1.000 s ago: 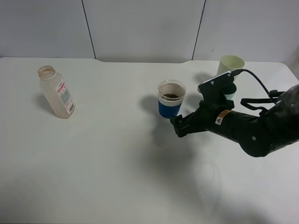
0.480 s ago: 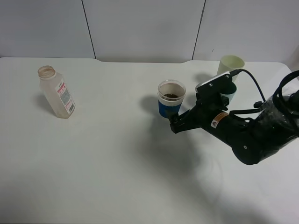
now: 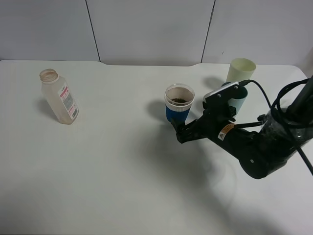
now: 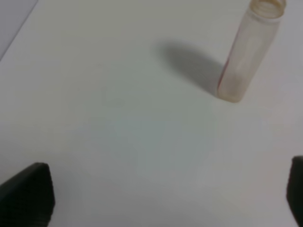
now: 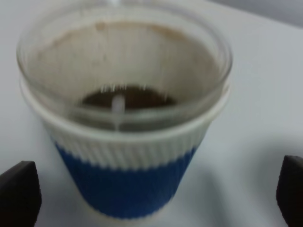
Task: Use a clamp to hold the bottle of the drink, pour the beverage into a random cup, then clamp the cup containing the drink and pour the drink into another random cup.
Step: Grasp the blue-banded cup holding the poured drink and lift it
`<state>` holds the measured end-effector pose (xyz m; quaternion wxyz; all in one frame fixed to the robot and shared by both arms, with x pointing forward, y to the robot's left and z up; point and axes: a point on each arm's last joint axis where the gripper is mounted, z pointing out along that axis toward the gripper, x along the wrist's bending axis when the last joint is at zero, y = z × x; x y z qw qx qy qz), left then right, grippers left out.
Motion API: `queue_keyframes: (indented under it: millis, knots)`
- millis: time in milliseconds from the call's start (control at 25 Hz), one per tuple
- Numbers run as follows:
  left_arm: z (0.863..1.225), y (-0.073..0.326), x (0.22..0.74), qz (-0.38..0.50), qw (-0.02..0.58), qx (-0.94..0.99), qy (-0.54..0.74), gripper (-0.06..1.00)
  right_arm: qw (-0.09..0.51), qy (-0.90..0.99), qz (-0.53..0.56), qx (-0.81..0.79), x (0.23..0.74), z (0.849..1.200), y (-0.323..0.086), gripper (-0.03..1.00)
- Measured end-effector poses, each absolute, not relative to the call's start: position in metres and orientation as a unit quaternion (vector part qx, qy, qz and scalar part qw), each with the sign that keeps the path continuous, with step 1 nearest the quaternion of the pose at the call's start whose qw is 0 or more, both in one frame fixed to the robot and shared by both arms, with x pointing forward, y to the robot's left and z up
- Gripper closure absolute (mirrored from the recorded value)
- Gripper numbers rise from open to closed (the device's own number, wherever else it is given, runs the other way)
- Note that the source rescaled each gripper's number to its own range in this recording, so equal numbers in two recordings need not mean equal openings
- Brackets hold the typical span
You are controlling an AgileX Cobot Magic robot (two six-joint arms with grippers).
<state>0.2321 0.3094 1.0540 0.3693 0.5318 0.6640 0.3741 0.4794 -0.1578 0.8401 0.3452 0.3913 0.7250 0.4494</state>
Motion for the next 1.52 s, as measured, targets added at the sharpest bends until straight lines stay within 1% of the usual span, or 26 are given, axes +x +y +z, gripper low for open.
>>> queue_keyframes:
  millis: [120, 600, 640, 680, 720, 760, 800, 880, 920, 960, 1520]
  knots:
    - [1.054, 0.309, 0.232, 0.374, 0.369, 0.532, 0.664, -0.06, 0.342, 0.730, 0.443, 0.393, 0.480, 0.834, -0.157, -0.03]
    - [1.054, 0.309, 0.232, 0.374, 0.369, 0.532, 0.664, -0.06, 0.350, 0.714, 0.479, 0.372, 0.506, 0.836, -0.137, -0.03]
    - [1.054, 0.309, 0.232, 0.374, 0.369, 0.532, 0.664, -0.06, 0.349, 0.714, 0.480, 0.370, 0.506, 0.836, -0.137, 0.02]
    - [1.054, 0.309, 0.232, 0.374, 0.369, 0.532, 0.664, -0.06, 0.349, 0.714, 0.481, 0.369, 0.506, 0.836, -0.137, 0.10]
    - [1.054, 0.309, 0.232, 0.374, 0.369, 0.532, 0.664, -0.06, 0.349, 0.714, 0.481, 0.369, 0.506, 0.836, -0.136, 0.18]
    - [1.054, 0.309, 0.232, 0.374, 0.369, 0.532, 0.664, -0.06, 0.349, 0.714, 0.481, 0.369, 0.506, 0.836, -0.136, 0.29]
    - [1.054, 0.309, 0.232, 0.374, 0.369, 0.532, 0.664, -0.06, 0.349, 0.714, 0.481, 0.369, 0.506, 0.836, -0.136, 0.41]
    - [1.054, 0.309, 0.232, 0.374, 0.369, 0.532, 0.664, -0.06, 0.349, 0.714, 0.481, 0.369, 0.506, 0.836, -0.136, 0.68]
    - [1.054, 0.309, 0.232, 0.374, 0.369, 0.532, 0.664, -0.06, 0.349, 0.715, 0.482, 0.368, 0.506, 0.836, -0.136, 0.87]
    - [1.054, 0.309, 0.232, 0.374, 0.369, 0.532, 0.664, -0.06, 0.349, 0.715, 0.482, 0.368, 0.506, 0.836, -0.136, 0.97]
    - [1.054, 0.309, 0.232, 0.375, 0.369, 0.532, 0.664, -0.06, 0.352, 0.716, 0.479, 0.365, 0.506, 0.838, -0.136, 0.97]
